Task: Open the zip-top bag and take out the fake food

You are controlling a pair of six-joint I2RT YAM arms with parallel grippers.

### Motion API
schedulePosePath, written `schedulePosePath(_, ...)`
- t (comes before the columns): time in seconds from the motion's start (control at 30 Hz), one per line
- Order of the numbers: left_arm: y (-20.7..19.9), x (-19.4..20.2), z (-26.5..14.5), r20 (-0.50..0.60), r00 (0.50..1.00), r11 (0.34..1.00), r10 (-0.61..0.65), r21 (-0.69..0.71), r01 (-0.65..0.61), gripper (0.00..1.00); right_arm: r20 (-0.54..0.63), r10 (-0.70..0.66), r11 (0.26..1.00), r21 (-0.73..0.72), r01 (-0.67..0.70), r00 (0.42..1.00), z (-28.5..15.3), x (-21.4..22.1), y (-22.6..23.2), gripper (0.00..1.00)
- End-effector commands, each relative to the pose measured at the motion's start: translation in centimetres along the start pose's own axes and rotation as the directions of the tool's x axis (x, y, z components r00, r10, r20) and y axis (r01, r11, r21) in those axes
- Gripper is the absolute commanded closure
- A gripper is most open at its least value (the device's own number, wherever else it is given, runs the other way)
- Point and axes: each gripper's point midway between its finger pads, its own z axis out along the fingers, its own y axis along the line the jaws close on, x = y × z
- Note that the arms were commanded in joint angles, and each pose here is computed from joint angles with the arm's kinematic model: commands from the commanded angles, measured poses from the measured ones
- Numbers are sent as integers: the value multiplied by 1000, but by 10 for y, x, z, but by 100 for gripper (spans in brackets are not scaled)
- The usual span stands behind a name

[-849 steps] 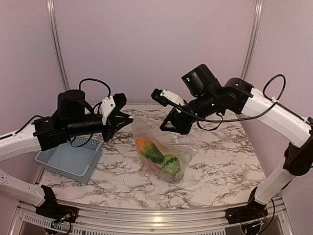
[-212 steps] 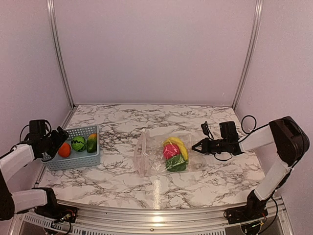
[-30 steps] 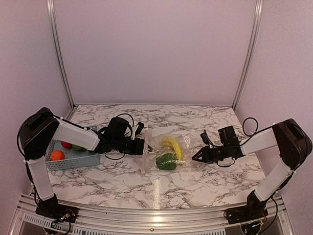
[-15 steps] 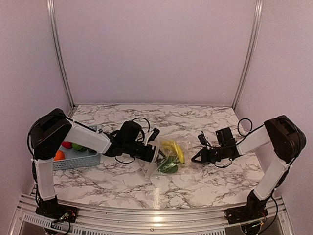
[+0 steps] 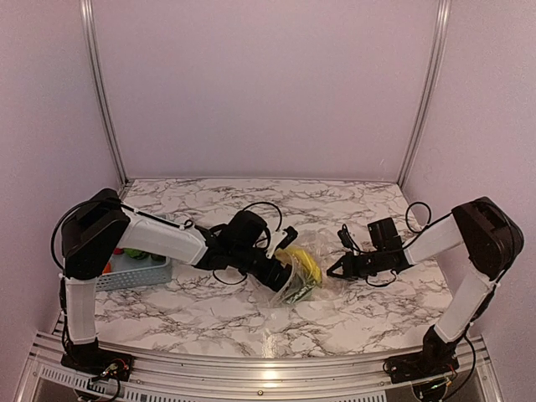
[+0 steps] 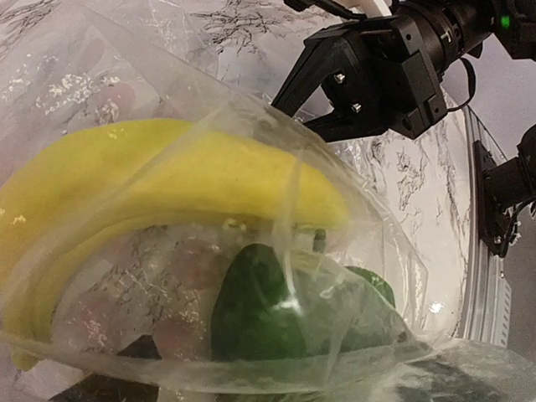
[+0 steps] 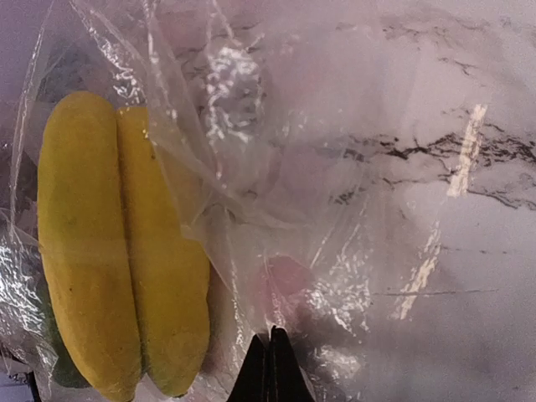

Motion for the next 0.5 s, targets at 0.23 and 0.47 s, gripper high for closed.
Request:
schedulePosePath(0.23, 60, 49, 7, -166, 983, 917, 79, -375, -137, 1, -17, 4, 999, 45, -4, 1000, 1, 0, -3, 100)
schedulePosePath(0.47, 62, 35, -41, 16, 998, 924, 53, -380, -43, 1, 0, -5, 998, 69, 5, 1000, -3, -5, -7, 100)
